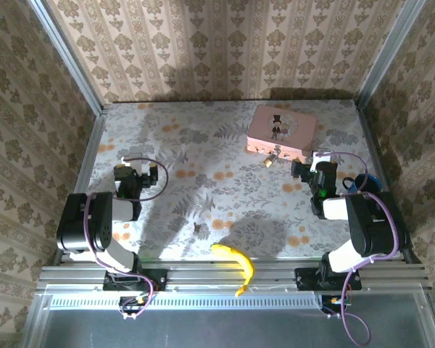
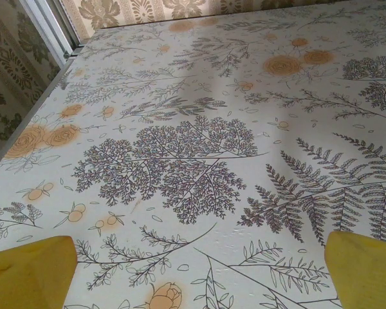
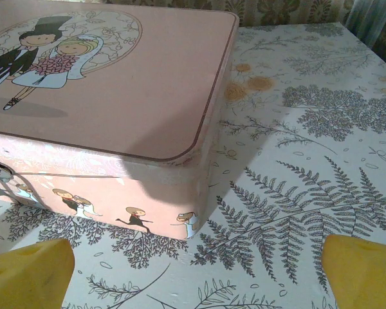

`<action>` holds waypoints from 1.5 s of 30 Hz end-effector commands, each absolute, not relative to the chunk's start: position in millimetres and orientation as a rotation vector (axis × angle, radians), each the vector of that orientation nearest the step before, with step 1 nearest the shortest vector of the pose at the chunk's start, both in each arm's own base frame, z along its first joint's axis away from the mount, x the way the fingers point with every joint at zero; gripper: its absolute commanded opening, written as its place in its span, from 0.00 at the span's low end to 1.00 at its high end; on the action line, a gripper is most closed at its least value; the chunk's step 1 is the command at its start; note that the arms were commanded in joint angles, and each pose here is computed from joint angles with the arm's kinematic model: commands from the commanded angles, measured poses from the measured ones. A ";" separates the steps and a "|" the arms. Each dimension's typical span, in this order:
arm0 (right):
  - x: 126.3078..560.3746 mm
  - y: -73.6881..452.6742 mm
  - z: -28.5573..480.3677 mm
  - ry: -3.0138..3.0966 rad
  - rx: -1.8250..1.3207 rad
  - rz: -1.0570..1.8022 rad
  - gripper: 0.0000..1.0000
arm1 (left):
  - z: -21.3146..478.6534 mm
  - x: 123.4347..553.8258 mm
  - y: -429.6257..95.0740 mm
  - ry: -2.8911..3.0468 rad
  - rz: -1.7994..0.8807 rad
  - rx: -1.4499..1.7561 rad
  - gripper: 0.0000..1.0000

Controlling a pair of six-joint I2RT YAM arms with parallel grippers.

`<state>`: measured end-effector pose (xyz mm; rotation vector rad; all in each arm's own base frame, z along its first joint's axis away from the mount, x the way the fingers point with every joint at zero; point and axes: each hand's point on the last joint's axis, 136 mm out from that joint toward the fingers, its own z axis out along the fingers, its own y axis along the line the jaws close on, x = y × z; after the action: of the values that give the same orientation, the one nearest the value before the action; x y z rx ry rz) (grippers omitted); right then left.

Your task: Unlock a padlock with a key

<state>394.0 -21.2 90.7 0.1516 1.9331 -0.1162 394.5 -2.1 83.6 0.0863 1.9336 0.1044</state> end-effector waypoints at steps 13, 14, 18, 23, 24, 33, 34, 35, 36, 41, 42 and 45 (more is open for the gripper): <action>397.3 -17.6 98.7 1.911 0.142 -0.102 1.00 | 97.0 399.9 -1.3 1.892 0.120 0.090 1.00; 397.4 -17.6 98.8 1.910 0.143 -0.101 1.00 | 97.2 400.1 -1.0 1.892 0.121 0.089 1.00; 397.7 -17.6 99.2 1.909 0.143 -0.101 1.00 | 97.3 400.1 -1.4 1.891 0.121 0.090 1.00; 397.1 -17.6 98.6 1.910 0.142 -0.103 1.00 | 97.2 400.2 -1.3 1.892 0.120 0.091 1.00; 397.0 -17.7 98.4 1.911 0.141 -0.103 1.00 | 97.2 400.4 -1.6 1.893 0.118 0.092 1.00; 397.0 -17.7 98.2 1.912 0.142 -0.103 1.00 | 96.9 400.2 -1.6 1.893 0.116 0.091 1.00; 397.0 -17.5 98.2 1.912 0.141 -0.102 1.00 | 97.2 400.2 -1.6 1.893 0.116 0.091 1.00; 397.0 -17.6 98.2 1.912 0.141 -0.103 1.00 | 97.0 400.1 -1.6 1.893 0.116 0.092 1.00; 397.6 -17.5 99.0 1.910 0.141 -0.102 1.00 | 96.8 400.1 -1.7 1.894 0.116 0.092 1.00; 397.2 -17.6 98.6 1.910 0.142 -0.103 1.00 | 97.0 400.3 -1.6 1.893 0.116 0.091 1.00; 397.0 -17.7 98.5 1.910 0.142 -0.103 1.00 | 97.2 400.3 -1.6 1.892 0.117 0.092 1.00; 398.4 -15.3 99.6 1.915 0.128 -0.096 1.00 | 97.4 400.2 -1.6 1.892 0.117 0.091 1.00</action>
<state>393.9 -21.1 90.5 0.1507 1.9339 -0.1158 394.5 -2.1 83.6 0.0863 1.9336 0.1044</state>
